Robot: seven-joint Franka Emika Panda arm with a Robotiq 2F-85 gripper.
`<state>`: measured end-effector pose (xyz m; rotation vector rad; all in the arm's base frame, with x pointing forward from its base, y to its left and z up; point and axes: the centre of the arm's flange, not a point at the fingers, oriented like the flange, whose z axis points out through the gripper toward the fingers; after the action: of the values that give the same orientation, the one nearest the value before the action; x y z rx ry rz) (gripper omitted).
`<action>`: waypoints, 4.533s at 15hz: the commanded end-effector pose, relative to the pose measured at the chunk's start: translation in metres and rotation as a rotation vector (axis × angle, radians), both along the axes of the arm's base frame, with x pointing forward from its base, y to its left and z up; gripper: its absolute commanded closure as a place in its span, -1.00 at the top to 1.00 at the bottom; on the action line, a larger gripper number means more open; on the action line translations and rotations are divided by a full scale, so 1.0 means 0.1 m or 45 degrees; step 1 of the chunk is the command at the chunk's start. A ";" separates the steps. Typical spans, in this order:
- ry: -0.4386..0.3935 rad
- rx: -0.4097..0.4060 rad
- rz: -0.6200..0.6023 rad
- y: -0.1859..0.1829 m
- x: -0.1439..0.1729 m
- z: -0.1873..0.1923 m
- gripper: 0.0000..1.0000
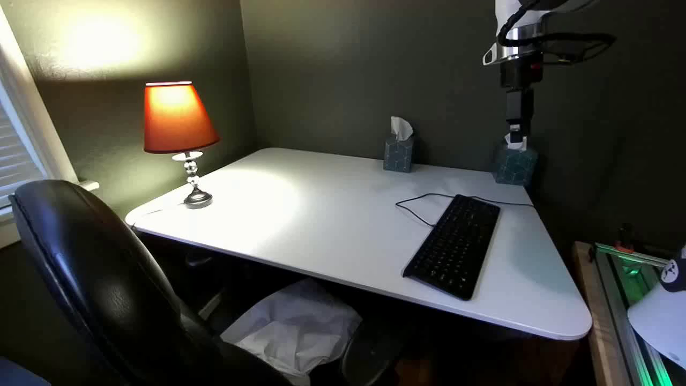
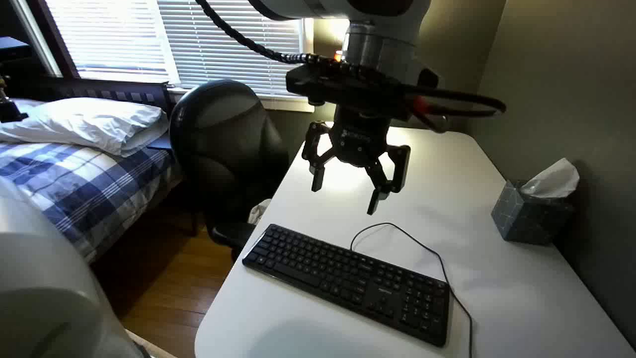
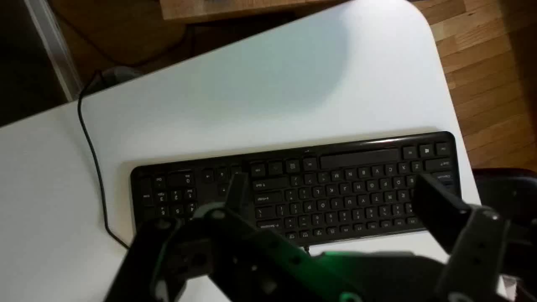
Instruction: Press the button on the keyboard
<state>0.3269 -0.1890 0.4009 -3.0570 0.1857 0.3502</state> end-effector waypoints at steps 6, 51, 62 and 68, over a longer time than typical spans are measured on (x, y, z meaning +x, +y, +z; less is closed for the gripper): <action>0.088 -0.003 0.046 0.13 0.17 -0.19 1.00; 0.280 0.028 0.290 0.82 1.24 -2.27 -1.00; 0.305 0.025 0.246 0.75 1.31 -2.44 -1.00; 0.306 0.032 0.214 0.72 1.36 -2.50 -1.00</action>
<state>0.4572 -0.1159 0.1601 -3.0105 -0.1053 0.7472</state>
